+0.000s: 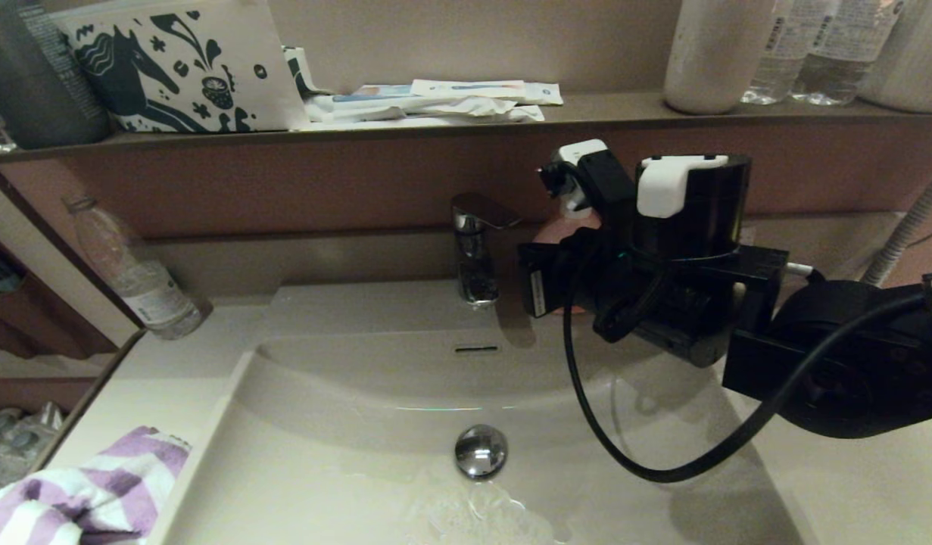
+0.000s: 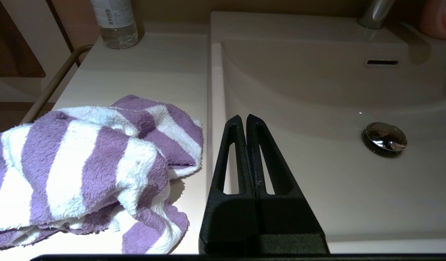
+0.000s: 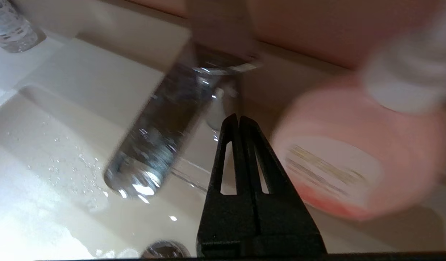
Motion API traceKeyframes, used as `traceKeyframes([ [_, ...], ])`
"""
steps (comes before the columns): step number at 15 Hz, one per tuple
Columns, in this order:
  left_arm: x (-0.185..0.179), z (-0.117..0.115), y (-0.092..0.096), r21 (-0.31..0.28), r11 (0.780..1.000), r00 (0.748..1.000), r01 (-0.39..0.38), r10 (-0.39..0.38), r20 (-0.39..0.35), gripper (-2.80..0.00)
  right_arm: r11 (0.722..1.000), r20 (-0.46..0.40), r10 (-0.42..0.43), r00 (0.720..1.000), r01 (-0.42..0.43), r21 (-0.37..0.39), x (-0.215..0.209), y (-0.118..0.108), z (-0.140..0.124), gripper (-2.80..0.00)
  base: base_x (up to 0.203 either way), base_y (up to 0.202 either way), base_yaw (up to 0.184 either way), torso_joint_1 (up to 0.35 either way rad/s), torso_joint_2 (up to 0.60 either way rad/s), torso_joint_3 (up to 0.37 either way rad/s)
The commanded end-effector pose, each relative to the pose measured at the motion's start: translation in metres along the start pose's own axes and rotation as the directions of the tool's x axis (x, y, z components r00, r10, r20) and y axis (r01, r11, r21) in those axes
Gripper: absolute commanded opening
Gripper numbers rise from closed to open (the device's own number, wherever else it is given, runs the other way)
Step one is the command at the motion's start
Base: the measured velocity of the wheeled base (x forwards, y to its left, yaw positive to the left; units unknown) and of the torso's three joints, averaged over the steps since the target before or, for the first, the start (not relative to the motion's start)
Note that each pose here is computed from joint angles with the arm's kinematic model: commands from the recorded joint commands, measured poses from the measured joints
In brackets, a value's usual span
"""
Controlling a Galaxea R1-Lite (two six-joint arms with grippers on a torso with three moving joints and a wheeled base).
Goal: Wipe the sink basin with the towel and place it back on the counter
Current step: Turn on the faucet
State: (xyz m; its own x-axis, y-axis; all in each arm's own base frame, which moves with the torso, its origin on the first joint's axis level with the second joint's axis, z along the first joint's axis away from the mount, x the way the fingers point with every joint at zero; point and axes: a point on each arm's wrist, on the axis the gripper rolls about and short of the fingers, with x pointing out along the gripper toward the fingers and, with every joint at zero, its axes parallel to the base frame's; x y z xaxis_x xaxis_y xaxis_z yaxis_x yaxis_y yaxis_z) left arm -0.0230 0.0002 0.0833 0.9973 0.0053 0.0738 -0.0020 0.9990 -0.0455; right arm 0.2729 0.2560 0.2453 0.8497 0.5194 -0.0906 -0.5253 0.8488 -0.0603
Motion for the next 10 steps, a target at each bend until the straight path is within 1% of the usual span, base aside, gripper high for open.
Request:
traceKeyframes([
  [1, 0.0, 0.0, 0.0, -0.001, 1.0, 1.0, 0.001, -0.001, 0.001, -2.8, 1.0, -0.008, 0.006, 1.0, -0.006, -0.008, 0.013, 0.006, -0.006, -2.8, 0.0, 0.0, 0.0, 0.0, 0.0, 0.0],
  [3, 0.0, 0.0, 0.0, -0.001, 1.0, 1.0, 0.0, 0.0, 0.001, -2.8, 1.0, 0.016, 0.003, 1.0, -0.003, -0.014, 0.024, 0.01, -0.002, -2.8, 0.0, 0.0, 0.0, 0.0, 0.0, 0.0],
  [5, 0.0, 0.0, 0.0, -0.001, 1.0, 1.0, 0.001, -0.001, 0.001, -2.8, 0.999, 0.031, -0.025, 0.999, 0.026, -0.037, 0.034, 0.014, 0.0, -2.8, 0.0, 0.0, 0.0, 0.0, 0.0, 0.0],
  [9, 0.0, 0.0, 0.0, -0.001, 1.0, 1.0, 0.0, 0.0, 0.001, -2.8, 0.998, 0.083, -0.042, 0.996, 0.045, -0.032, 0.04, 0.016, 0.014, -2.8, 0.0, 0.0, 0.0, 0.0, 0.0, 0.0],
  [10, 0.0, 0.0, 0.0, -0.001, 1.0, 1.0, -0.001, 0.001, 0.001, -2.8, 0.998, 0.098, -0.05, 0.994, 0.055, -0.044, 0.041, 0.016, 0.019, -2.8, 0.0, 0.0, 0.0, 0.0, 0.0, 0.0],
])
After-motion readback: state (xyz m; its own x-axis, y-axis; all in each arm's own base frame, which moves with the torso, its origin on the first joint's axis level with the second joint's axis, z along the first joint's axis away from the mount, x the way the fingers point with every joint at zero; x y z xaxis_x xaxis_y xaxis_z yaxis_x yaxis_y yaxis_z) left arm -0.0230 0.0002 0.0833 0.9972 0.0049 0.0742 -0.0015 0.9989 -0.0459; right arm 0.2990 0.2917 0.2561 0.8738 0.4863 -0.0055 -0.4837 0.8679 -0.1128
